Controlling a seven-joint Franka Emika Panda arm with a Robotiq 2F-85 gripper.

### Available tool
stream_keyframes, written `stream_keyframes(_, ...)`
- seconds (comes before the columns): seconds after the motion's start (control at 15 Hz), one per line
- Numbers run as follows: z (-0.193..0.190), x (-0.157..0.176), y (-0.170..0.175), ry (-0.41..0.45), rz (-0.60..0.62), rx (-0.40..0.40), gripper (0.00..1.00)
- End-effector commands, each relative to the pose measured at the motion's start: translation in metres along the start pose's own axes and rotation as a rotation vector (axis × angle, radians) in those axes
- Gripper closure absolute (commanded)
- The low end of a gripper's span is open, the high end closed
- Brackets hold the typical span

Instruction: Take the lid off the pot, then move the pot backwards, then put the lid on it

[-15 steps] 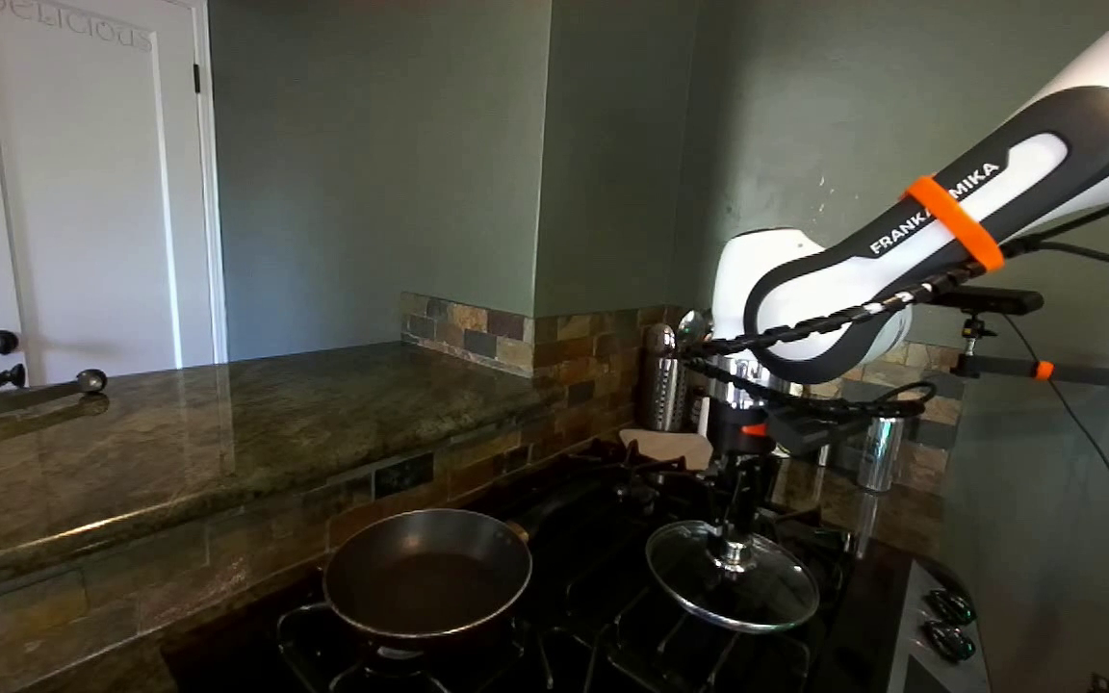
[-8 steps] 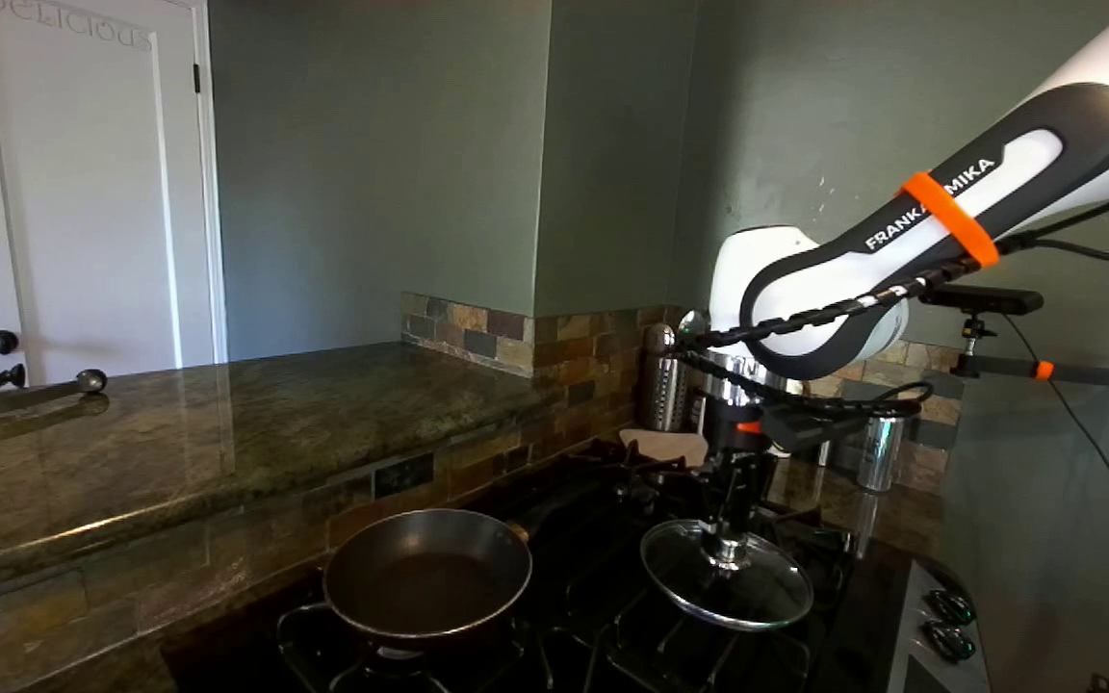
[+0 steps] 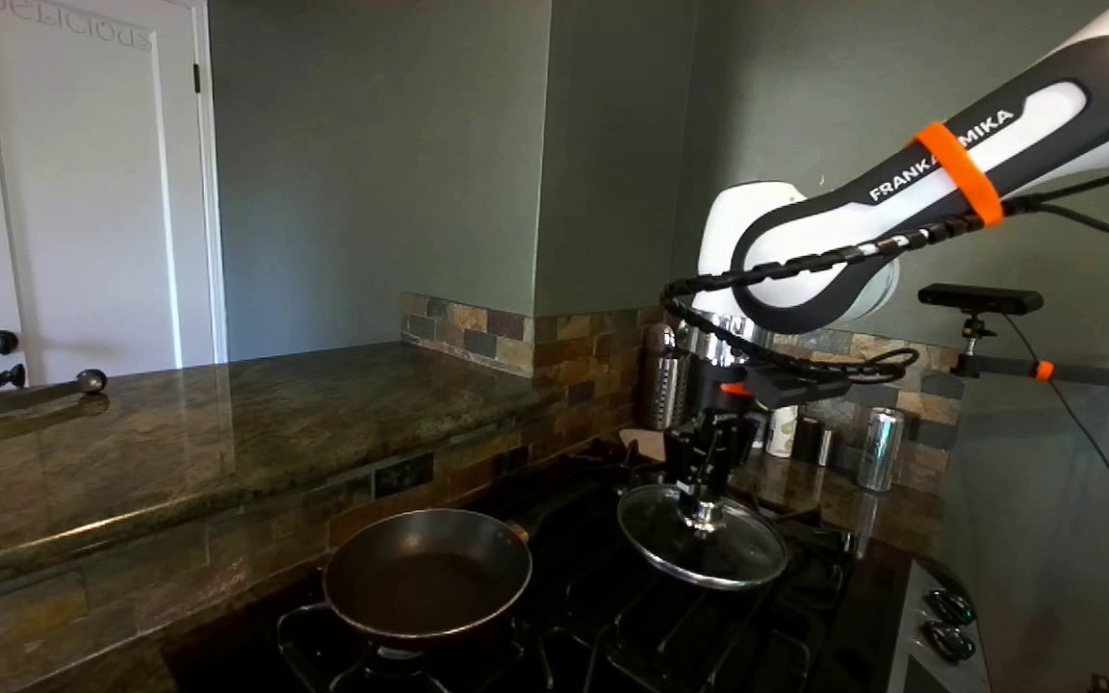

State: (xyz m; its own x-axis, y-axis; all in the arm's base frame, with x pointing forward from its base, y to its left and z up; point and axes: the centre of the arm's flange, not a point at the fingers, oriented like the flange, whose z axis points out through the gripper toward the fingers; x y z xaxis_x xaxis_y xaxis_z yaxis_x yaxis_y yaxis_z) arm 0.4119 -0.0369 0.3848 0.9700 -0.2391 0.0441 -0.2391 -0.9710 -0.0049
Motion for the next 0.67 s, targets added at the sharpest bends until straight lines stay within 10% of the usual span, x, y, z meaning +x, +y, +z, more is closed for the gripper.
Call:
stream_keyframes(0.0, -0.037, 0.005, -0.028, -0.006, -0.005, 0.009, 0.77)
stream_keyframes(0.6, -0.073, 0.037, -0.13, 0.063, -0.061, -0.005, 0.77)
